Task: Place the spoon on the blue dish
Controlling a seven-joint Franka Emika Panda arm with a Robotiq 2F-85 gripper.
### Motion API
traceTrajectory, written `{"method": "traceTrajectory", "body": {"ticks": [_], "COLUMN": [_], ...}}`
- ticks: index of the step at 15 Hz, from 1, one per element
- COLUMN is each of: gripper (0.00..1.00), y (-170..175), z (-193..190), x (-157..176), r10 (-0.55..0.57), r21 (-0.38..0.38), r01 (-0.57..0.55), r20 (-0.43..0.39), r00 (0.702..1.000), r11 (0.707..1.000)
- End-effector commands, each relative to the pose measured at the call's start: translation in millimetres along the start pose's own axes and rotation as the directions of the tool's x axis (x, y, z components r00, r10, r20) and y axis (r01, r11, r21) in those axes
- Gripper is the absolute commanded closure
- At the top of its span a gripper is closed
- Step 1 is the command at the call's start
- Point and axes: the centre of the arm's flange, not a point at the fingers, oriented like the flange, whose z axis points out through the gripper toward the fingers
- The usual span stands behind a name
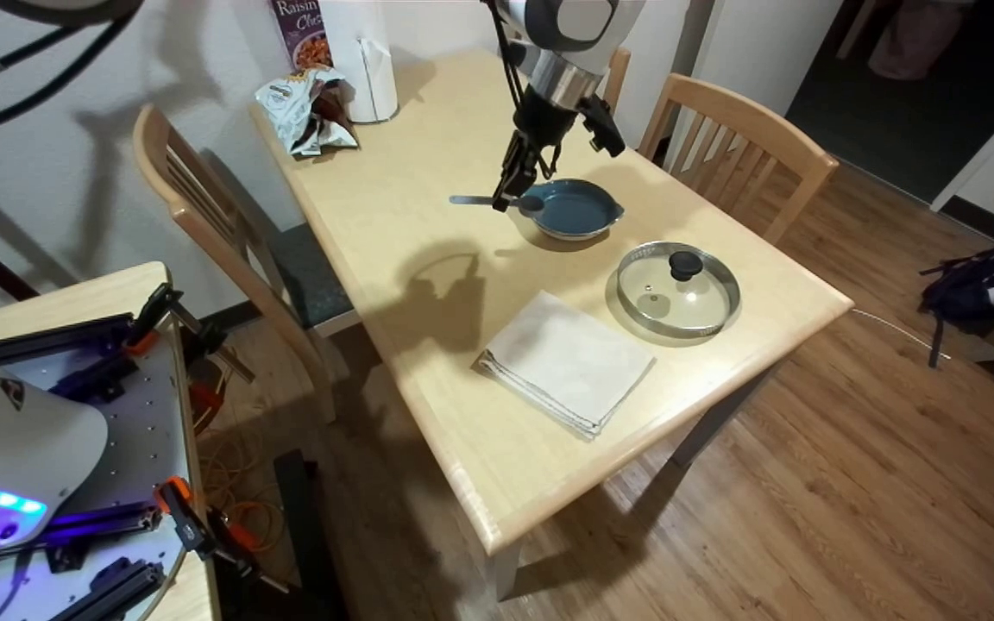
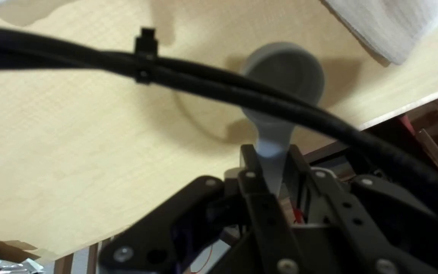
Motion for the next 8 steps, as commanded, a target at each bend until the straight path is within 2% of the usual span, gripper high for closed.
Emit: {"method": "traceTrajectory", "body": {"ticks": [1,5,6,8], "gripper": [0.95,0.95,0.79,0.79], "y": [1.5,24.1,41.1,54.9], "z": [-2.7,-5.2,1.1,1.6], "x": [-10.4,-0.8,26.5,36.9], "r10": [-0.194,-0.351,-0.258,-0.306], "r21": [0.021,0.092,0.081,0.088], "r01": [0.194,0.347,0.253,0.3], "r20": [0.018,0.03,0.054,0.063], "r00": [0.981,0.936,0.965,0.95], "r11": [0.981,0.933,0.964,0.95]}}
